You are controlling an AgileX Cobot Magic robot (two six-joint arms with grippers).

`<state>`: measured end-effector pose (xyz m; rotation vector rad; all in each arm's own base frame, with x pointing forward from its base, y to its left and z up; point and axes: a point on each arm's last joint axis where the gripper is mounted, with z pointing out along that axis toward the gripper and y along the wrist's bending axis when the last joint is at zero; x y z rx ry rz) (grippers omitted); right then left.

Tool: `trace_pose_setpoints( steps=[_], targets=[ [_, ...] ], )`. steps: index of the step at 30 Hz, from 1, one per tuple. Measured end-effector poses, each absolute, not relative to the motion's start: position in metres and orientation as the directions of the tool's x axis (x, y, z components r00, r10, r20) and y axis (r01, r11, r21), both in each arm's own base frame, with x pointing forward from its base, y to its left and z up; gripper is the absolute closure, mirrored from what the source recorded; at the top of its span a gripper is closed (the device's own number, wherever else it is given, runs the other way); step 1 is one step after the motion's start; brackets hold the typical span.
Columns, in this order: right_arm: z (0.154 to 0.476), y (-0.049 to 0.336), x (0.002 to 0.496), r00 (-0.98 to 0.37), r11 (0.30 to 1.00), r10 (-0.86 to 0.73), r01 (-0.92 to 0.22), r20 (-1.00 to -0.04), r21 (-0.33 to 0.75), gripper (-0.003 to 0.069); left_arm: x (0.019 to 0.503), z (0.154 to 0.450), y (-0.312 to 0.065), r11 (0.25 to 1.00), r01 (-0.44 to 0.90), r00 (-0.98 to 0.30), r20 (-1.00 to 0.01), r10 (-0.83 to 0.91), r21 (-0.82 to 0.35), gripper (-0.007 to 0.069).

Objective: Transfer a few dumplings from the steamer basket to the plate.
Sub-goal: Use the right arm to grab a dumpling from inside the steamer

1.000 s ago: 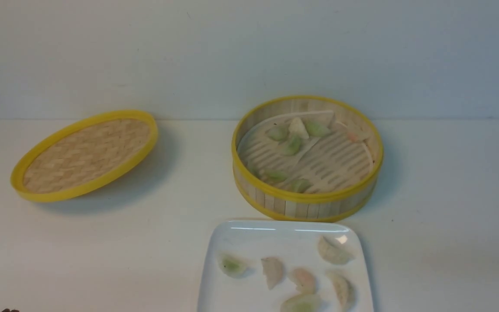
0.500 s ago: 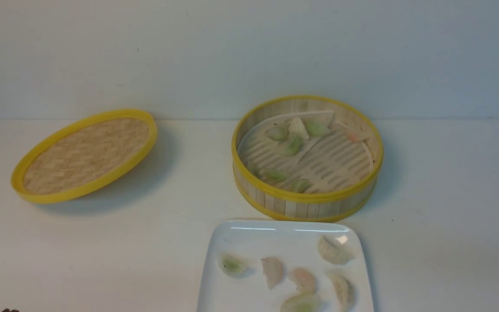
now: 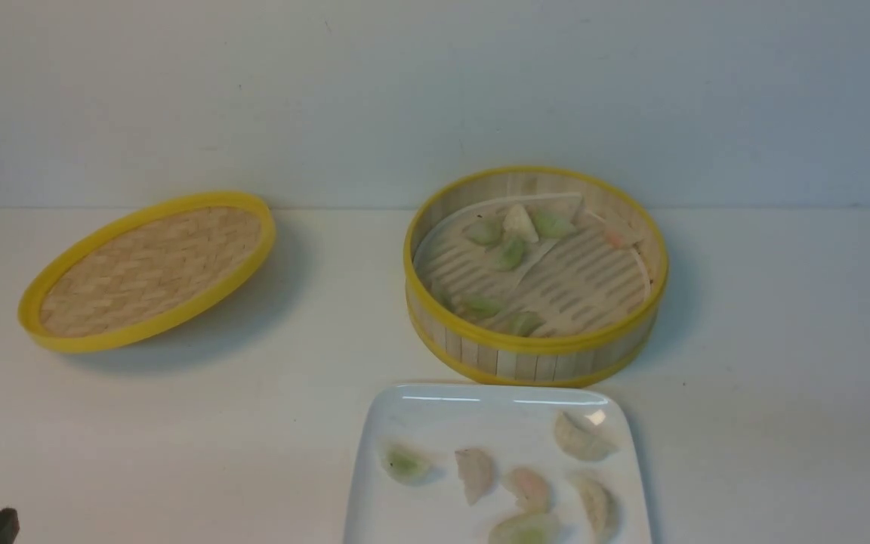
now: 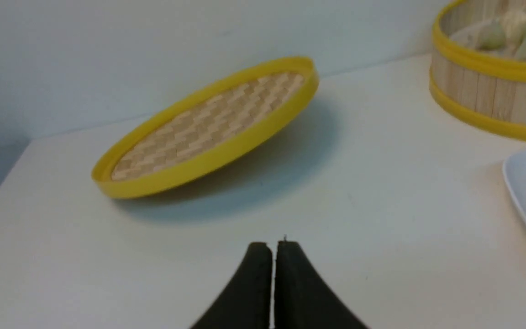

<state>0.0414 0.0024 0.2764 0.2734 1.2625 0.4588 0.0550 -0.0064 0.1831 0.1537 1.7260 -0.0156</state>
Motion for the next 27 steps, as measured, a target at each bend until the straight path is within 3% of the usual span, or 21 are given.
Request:
trace_pose_setpoints(
  steps=[2, 5, 6, 8, 9, 10, 12, 15, 19, 23, 25, 27],
  targets=[
    [0.287, 0.001, 0.041, 0.196, 0.888, 0.457, -0.145, -0.868, 0.436, 0.0676, 0.055, 0.186, -0.007, 0.994, 0.106, -0.124, -0.991, 0.053, 0.039, 0.0631],
    [0.298, -0.001, 0.055, -0.034, 0.904, 0.427, 0.012, -0.904, 0.427, 0.0676, 0.056, 0.191, -0.007, 0.985, 0.099, -0.084, -0.988, -0.133, -0.141, 0.0631],
    [0.299, -0.002, 0.058, -0.080, 0.910, 0.414, 0.037, -0.907, 0.413, 0.0676, 0.056, 0.192, -0.008, 0.979, 0.099, -0.079, -0.982, -0.172, -0.179, 0.0631],
    [0.307, 0.001, 0.076, -0.301, 0.941, 0.336, 0.085, -0.892, 0.326, 0.0676, 0.056, 0.195, -0.008, 0.944, 0.098, -0.064, -0.949, -0.310, -0.315, 0.0631],
    [0.306, 0.002, 0.077, -0.335, 0.944, 0.328, 0.090, -0.883, 0.317, 0.0676, 0.056, 0.195, -0.008, 0.939, 0.098, -0.061, -0.944, -0.325, -0.329, 0.0631],
    [0.309, 0.008, 0.090, -0.497, 0.962, 0.261, 0.059, -0.827, 0.268, 0.0676, 0.056, 0.197, -0.008, 0.922, 0.099, -0.054, -0.927, -0.372, -0.375, 0.0631],
    [0.311, 0.019, 0.107, -0.678, 0.971, 0.161, -0.020, -0.717, 0.237, 0.0676, 0.056, 0.197, -0.008, 0.906, 0.099, -0.051, -0.912, -0.407, -0.410, 0.0631],
    [0.310, 0.032, 0.133, -0.817, 0.959, 0.023, -0.145, -0.576, 0.245, 0.0676, 0.056, 0.200, -0.006, 0.898, 0.098, -0.014, -0.903, -0.429, -0.428, 0.0631],
    [0.304, 0.046, 0.182, -0.885, 0.923, -0.064, -0.229, -0.461, 0.311, 0.0676, 0.056, 0.210, -0.001, 0.885, 0.096, 0.101, -0.880, -0.465, -0.456, 0.0631],
    [0.306, 0.058, 0.230, -0.874, 0.892, -0.122, -0.304, -0.470, 0.334, 0.0675, 0.052, 0.232, 0.000, 0.860, 0.130, 0.171, -0.843, -0.510, -0.494, 0.0631],
    [0.308, 0.065, 0.249, -0.863, 0.884, -0.152, -0.337, -0.481, 0.325, 0.0674, 0.050, 0.250, -0.002, 0.858, 0.150, 0.160, -0.845, -0.511, -0.491, 0.0631],
    [0.311, 0.082, 0.272, -0.840, 0.865, -0.214, -0.400, -0.499, 0.303, 0.0673, 0.053, 0.269, -0.008, 0.859, 0.161, 0.055, -0.865, -0.499, -0.486, 0.0631]
  ],
)
